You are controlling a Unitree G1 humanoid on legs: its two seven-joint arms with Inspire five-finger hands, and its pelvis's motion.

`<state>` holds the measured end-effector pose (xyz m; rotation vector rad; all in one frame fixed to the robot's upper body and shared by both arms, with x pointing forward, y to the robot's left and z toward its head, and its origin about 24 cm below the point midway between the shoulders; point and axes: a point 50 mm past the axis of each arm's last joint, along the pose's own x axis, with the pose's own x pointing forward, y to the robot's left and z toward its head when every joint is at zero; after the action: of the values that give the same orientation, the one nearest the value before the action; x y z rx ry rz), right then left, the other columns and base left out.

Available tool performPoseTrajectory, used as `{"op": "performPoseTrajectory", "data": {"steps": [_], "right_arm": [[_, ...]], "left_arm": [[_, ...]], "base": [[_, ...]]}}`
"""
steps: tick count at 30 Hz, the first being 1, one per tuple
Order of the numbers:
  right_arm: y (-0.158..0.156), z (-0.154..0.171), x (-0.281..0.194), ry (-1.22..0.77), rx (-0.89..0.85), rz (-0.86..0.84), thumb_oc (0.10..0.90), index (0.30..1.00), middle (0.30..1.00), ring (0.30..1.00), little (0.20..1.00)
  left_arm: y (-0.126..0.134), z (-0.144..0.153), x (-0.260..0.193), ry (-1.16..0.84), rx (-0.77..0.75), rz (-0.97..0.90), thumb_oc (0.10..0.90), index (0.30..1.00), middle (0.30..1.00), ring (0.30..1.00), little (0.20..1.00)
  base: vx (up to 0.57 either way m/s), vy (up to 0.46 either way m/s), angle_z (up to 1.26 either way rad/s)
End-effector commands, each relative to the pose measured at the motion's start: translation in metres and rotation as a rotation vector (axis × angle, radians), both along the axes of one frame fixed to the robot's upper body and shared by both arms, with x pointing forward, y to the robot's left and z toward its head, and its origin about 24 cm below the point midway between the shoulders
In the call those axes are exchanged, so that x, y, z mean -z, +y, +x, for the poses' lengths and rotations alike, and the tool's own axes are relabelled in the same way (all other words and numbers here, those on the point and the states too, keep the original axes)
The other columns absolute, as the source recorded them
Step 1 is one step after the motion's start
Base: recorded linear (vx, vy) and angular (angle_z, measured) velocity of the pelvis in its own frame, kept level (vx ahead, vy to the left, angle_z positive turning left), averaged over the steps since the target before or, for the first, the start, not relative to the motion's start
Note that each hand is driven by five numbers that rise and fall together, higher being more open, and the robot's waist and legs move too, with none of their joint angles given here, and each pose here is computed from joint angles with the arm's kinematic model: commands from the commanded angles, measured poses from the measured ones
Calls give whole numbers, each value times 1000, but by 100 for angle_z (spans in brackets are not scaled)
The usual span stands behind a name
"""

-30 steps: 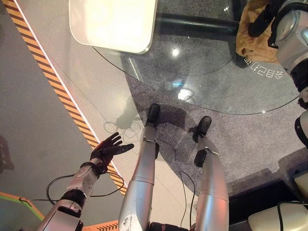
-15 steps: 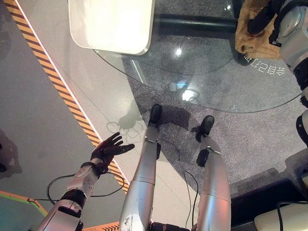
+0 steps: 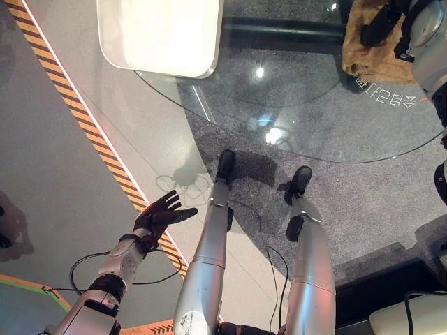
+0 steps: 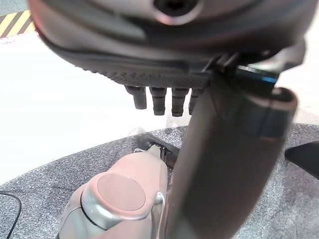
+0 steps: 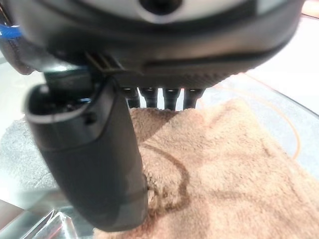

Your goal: Wipe the table with a cloth and put it in the basket.

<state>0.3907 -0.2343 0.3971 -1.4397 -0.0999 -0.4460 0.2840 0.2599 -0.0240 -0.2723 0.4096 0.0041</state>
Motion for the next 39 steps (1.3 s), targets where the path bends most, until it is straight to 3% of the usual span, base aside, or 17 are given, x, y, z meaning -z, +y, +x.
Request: {"op": "performPoseTrajectory", "data": {"steps": [1,39], "right_arm": [[-38,-17,-13,-5,183,-119,100,300,300,300,200],[-38,-18,-13,34,214,-174,100,300,300,300,200]], "left_arm": [[6,-34,30,121,-22,-3,800,900,900,900,900],[11,-33,26,110,-17,7,800,900,900,900,900]], "base": [[0,0,0],[0,0,0]]}}
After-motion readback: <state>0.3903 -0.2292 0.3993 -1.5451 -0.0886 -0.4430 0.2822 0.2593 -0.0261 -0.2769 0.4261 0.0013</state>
